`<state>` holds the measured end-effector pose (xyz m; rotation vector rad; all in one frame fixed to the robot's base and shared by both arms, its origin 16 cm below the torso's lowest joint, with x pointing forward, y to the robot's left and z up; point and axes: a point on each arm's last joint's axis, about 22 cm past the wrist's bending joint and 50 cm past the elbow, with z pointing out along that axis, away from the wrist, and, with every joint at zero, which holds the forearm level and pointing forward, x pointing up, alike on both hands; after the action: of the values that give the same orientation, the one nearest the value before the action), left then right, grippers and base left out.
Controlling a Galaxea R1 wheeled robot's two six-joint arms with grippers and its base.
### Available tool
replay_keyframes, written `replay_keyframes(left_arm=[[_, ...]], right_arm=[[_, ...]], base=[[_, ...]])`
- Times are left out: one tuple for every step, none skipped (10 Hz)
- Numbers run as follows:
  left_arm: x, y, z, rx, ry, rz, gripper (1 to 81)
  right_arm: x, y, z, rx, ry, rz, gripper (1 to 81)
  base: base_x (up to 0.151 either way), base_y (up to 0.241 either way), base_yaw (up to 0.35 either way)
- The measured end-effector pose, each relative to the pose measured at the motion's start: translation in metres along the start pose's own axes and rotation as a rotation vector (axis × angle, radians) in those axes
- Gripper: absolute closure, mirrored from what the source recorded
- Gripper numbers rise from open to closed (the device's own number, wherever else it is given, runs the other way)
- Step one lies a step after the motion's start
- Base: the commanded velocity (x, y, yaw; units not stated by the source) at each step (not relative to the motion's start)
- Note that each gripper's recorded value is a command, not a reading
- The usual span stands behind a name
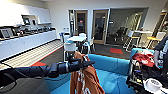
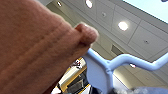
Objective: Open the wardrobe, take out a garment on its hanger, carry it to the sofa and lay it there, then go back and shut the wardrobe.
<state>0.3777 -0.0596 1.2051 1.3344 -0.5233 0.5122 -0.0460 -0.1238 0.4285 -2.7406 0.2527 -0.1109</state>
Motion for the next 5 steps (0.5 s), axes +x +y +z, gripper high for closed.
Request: replay_keyframes(left_arm=[[0.0004, 0.0001, -0.0003, 0.0, 0.001, 0.002, 81.1], [0.0003, 0.0003, -0.0016, 0.002, 0.001, 0.004, 81.1], [0.0015, -0.0007, -0.0035, 0.007, 0.004, 0.005, 81.1], [0.0014, -0.0008, -0.003, 0.006, 0.004, 0.004, 81.1], [0.0007, -0.0002, -0.0022, 0.004, 0.002, 0.003, 81.1]], right_arm=[[-0.0001, 0.0002, -0.0001, 0.0, 0.001, 0.0, 1.0], [-0.0003, 0.0003, -0.0001, 0.0, 0.001, 0.0, 1.0], [0.0001, -0.0001, 0.0, 0.001, 0.001, 0.0, 1.0], [-0.0002, -0.0001, 0.0, 0.0, 0.0, 0.0, 1.0], [-0.0003, 0.0003, -0.0001, 0.0, 0.0, 0.0, 1.0]], base=[[0.0, 0.0, -0.264], [0.0, 0.0, -0.264], [0.0, 0.0, -0.241], [0.0, 0.0, -0.148], [0.0, -0.069, 0.0]])
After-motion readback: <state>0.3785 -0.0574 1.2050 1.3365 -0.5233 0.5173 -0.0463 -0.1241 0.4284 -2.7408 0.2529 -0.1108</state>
